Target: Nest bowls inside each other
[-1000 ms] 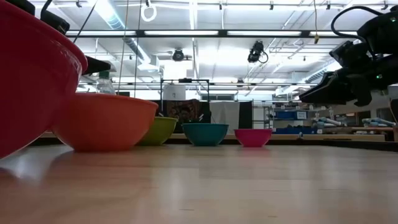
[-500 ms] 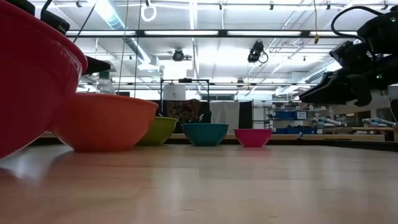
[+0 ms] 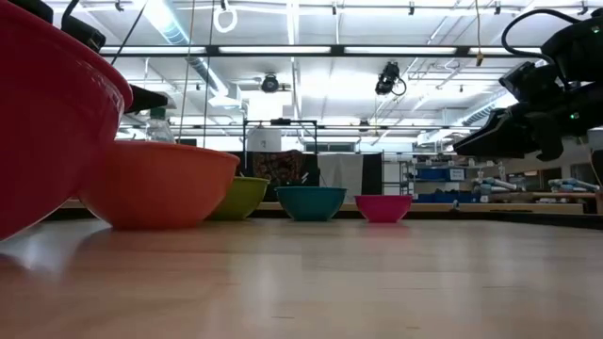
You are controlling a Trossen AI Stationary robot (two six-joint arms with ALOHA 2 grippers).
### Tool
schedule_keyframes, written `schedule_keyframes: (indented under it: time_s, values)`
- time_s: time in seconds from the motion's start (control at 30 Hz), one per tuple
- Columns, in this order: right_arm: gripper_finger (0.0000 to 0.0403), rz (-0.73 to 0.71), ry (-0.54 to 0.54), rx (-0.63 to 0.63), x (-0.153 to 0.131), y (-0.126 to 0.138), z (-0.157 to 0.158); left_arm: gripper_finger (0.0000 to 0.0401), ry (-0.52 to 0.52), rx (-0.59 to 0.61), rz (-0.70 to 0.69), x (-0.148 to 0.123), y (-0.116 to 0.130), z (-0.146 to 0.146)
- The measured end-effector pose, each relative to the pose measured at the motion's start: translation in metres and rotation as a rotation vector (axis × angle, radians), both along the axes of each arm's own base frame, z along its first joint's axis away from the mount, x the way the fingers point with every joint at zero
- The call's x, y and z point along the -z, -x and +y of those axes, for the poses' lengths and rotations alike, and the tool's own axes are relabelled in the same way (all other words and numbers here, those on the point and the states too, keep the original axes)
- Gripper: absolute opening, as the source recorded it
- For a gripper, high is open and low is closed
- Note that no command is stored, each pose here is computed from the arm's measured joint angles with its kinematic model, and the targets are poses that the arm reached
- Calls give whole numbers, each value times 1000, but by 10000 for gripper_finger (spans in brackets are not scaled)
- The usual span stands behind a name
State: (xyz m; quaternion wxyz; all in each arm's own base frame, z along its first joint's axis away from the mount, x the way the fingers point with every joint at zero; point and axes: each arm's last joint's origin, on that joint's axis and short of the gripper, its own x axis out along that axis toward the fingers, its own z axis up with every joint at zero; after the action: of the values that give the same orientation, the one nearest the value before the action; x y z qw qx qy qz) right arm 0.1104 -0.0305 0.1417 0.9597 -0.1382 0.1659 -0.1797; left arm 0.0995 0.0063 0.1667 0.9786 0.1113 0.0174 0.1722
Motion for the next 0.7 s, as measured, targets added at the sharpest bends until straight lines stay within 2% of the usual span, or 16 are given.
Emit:
schedule_keyframes:
  time_s: [0.7]
  values:
    - [158,0,0,0,0,0,0,114,12,-1,-28,-2,0,0]
